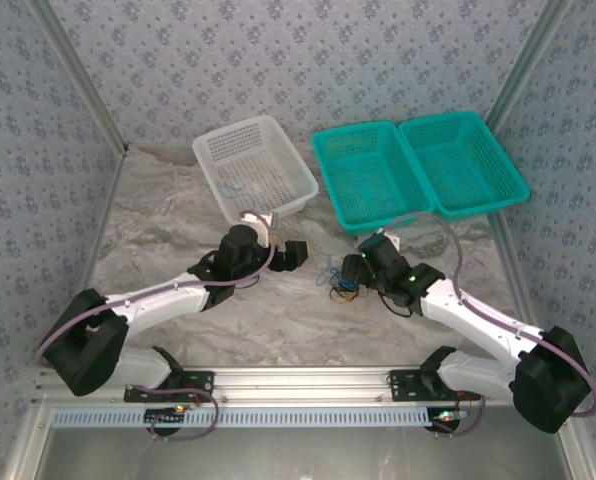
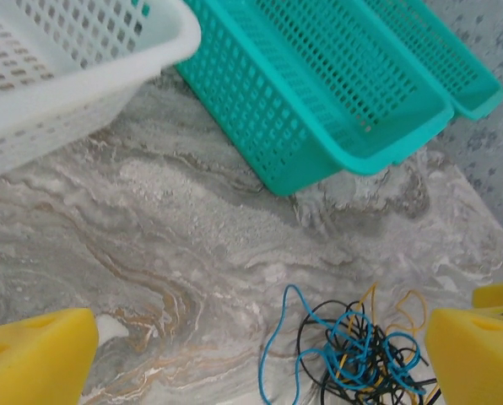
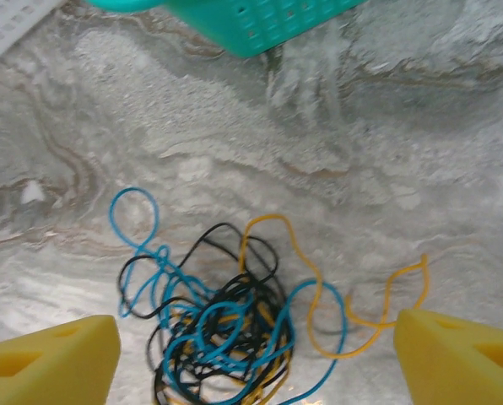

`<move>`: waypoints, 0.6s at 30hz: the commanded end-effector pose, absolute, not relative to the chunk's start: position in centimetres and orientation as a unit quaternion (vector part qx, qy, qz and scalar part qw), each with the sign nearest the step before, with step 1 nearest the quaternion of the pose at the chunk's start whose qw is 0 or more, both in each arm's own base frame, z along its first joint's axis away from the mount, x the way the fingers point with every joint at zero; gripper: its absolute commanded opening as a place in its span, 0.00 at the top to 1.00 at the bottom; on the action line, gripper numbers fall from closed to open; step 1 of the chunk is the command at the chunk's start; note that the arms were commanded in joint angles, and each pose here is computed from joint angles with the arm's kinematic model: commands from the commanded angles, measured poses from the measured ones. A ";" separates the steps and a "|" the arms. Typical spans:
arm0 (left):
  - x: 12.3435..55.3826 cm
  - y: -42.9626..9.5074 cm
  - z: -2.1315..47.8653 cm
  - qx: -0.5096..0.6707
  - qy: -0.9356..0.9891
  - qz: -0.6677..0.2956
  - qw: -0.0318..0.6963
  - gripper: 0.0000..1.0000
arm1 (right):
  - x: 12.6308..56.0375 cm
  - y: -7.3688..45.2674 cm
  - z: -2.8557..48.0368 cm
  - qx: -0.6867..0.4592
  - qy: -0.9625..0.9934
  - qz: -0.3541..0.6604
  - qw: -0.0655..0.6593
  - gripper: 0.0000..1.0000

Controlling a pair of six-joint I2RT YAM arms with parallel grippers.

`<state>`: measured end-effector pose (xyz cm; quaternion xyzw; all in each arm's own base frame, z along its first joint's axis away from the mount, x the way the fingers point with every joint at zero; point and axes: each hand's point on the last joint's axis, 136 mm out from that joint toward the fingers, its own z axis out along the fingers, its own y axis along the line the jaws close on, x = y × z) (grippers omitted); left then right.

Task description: Untangle the cables

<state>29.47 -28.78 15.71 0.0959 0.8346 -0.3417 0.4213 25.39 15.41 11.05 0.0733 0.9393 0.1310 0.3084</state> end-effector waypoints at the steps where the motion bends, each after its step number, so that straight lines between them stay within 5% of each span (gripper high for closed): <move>1: 29.9 -29.9 16.7 0.089 0.831 -0.357 0.418 0.01 | 24.3 15.6 11.2 0.055 0.947 0.137 0.284 0.20; 6: 29.5 -31.1 14.9 0.107 0.849 -0.338 0.392 0.01 | 22.4 13.1 9.9 0.068 0.965 0.083 0.241 0.35; 11: 29.4 -32.2 13.9 0.109 0.853 -0.349 0.372 0.01 | 21.3 16.2 10.1 -0.007 0.955 0.175 0.238 0.44; 18: 29.6 -33.0 13.7 0.114 0.856 -0.354 0.359 0.01 | 22.1 17.0 9.7 -0.066 0.944 0.180 0.268 0.54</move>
